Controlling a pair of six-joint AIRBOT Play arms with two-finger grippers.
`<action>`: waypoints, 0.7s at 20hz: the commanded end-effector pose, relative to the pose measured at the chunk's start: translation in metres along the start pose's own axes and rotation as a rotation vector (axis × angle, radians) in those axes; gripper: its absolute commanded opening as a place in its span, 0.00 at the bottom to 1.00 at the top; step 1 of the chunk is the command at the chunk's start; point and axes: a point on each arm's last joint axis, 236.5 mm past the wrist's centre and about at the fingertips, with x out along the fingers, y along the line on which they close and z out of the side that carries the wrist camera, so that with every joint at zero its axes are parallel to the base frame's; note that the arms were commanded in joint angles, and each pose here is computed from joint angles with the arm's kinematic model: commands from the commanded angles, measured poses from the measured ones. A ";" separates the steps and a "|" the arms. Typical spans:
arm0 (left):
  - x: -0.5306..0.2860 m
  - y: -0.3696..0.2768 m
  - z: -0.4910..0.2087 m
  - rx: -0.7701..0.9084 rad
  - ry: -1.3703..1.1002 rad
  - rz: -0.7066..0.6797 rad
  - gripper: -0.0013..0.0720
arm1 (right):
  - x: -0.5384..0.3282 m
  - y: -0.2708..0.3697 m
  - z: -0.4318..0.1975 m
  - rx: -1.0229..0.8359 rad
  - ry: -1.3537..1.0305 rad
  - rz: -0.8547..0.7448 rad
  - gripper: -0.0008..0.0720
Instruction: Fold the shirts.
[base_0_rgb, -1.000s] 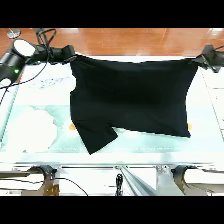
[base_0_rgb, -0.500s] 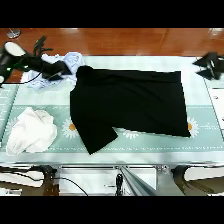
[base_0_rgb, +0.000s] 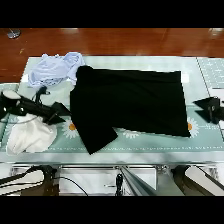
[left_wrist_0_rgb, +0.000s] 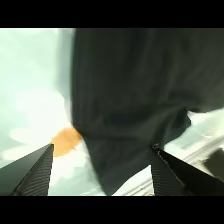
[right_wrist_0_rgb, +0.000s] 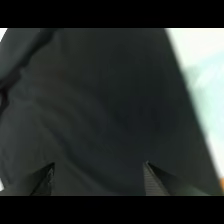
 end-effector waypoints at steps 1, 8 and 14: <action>0.028 0.005 -0.017 -0.090 -0.063 -0.090 0.98 | 0.007 -0.004 -0.030 0.057 -0.045 0.041 0.88; 0.066 -0.014 -0.003 0.001 -0.150 -0.025 0.97 | 0.003 0.007 -0.038 0.083 -0.019 0.066 0.88; 0.062 -0.049 -0.006 0.139 -0.100 -0.066 0.05 | -0.022 -0.052 -0.043 0.138 0.005 -0.170 0.88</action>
